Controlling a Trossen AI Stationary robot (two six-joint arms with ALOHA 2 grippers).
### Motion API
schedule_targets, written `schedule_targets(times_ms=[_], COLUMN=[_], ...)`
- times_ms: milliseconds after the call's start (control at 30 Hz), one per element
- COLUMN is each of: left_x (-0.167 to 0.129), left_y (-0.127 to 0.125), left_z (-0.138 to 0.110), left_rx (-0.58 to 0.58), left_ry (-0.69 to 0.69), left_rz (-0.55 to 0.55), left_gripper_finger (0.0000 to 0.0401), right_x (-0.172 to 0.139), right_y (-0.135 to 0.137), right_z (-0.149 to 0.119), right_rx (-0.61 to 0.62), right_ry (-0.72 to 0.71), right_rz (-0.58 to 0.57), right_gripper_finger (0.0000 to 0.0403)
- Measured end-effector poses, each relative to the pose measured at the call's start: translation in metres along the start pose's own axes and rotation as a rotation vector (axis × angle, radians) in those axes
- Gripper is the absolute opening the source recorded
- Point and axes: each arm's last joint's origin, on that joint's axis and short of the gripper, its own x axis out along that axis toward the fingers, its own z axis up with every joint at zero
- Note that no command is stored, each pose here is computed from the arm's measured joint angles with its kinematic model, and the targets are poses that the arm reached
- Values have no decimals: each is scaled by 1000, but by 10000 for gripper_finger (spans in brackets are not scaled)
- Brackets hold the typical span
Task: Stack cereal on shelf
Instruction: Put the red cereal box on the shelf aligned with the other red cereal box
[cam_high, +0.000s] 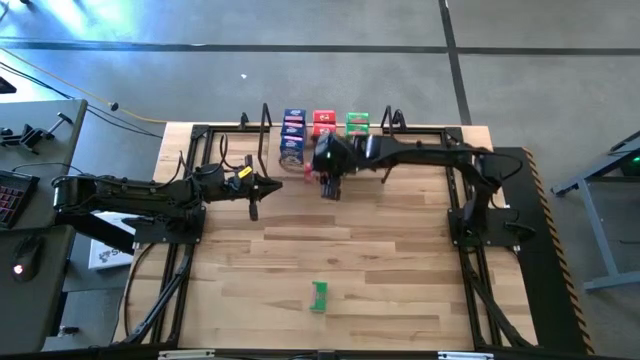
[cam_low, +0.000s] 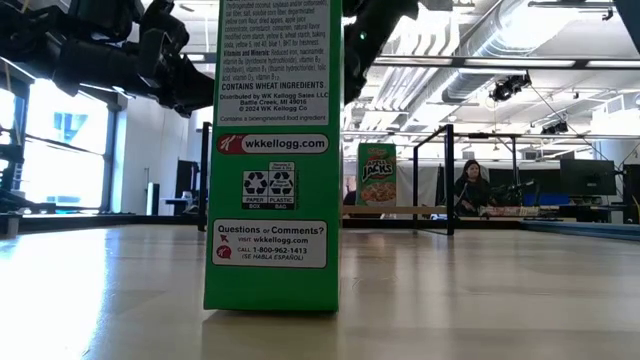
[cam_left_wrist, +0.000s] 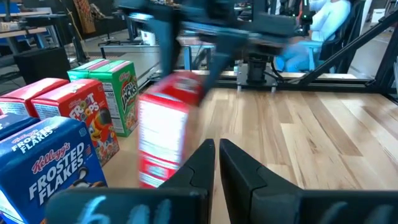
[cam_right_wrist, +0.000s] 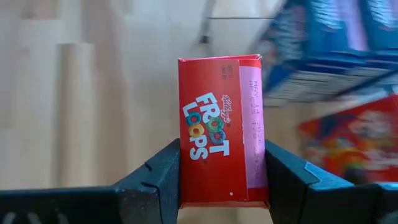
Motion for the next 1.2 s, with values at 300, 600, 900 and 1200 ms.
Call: schedule_targets(times_ms=[300, 600, 900, 1200], left_x=[0, 0, 0, 0], left_y=[0, 0, 0, 0], left_z=[0, 0, 0, 0], left_rx=[1, 1, 1, 1], left_ry=[0, 0, -1, 0], left_rz=[-1, -1, -1, -2], left_gripper_finger=[15, 15, 15, 15], right_x=[1, 6, 18, 18], right_y=[-64, -78, -80, -81], right_z=[-12, -18, -21, -21], right_rx=[-8, -30, -27, -20], right_ry=[-18, -8, 23, 44], right_rz=[26, 33, 4, -60], right_gripper_finger=[162, 162, 168, 215])
